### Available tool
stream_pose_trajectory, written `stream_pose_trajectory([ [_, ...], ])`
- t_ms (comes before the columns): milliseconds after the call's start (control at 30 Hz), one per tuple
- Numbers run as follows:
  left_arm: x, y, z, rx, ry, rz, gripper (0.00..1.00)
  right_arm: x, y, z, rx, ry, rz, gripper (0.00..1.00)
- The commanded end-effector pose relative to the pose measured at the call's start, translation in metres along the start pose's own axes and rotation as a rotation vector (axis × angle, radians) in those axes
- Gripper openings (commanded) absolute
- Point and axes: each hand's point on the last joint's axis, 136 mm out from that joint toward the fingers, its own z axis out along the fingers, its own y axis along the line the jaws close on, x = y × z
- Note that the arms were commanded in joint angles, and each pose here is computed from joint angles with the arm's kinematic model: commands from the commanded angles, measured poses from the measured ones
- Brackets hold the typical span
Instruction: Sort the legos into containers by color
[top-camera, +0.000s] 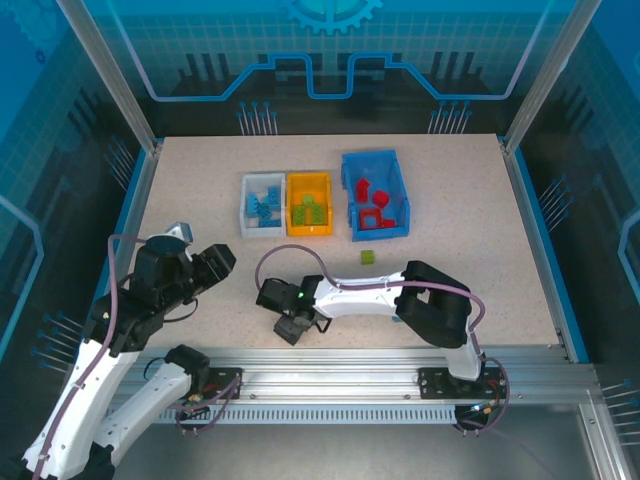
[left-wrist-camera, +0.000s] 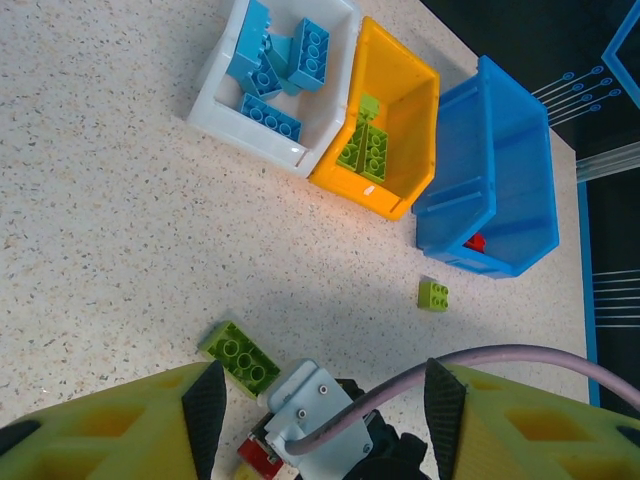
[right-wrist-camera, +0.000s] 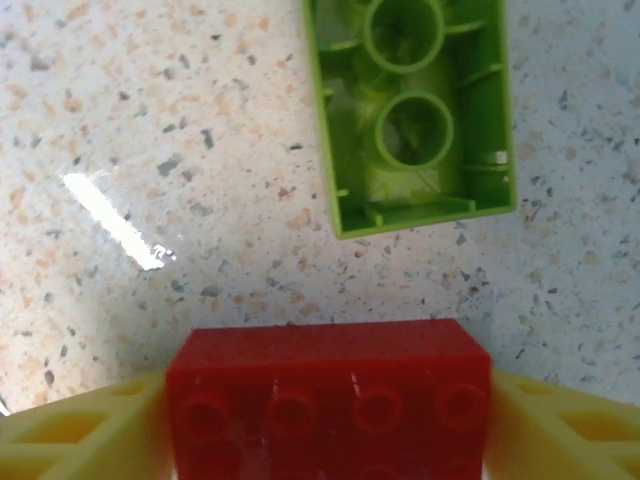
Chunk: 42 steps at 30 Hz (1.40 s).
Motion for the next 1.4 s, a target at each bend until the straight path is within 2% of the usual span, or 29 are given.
stream_pose_trajectory([
  [0,0.002,-0.008,-0.001,0.032,0.022,0.011,0.58,-0.009,-0.005,0.002,0.019,-0.013,0.029,0.67],
  [100,0.002,-0.011,0.0,0.044,0.03,0.017,0.58,-0.01,-0.009,-0.001,0.031,-0.023,0.038,0.6],
  [167,0.004,-0.017,0.0,0.067,0.043,0.024,0.58,-0.01,-0.014,-0.009,0.051,-0.04,0.05,0.58],
  [267,0.009,-0.038,0.004,0.164,0.092,0.032,0.58,-0.01,-0.034,-0.038,0.1,-0.089,0.093,0.56],
  [467,0.026,-0.087,0.019,0.307,0.219,0.083,0.58,0.015,-0.129,-0.109,0.19,-0.198,0.35,0.55],
  [633,0.048,-0.133,0.038,0.342,0.236,0.218,0.58,0.029,-0.219,-0.136,0.22,-0.245,0.619,0.53],
  [800,0.074,-0.169,0.058,0.354,0.226,0.313,0.57,0.015,-0.293,-0.127,0.214,-0.254,0.849,0.52],
  [1000,0.1,-0.187,0.074,0.336,0.193,0.406,0.57,-0.024,-0.348,-0.096,0.168,-0.24,1.015,0.51],
  [1167,0.117,-0.193,0.079,0.332,0.175,0.466,0.57,-0.049,-0.37,-0.071,0.124,-0.201,1.1,0.5],
  [1367,0.124,-0.197,0.08,0.336,0.181,0.484,0.57,-0.048,-0.385,-0.049,0.155,-0.141,1.202,0.53],
])
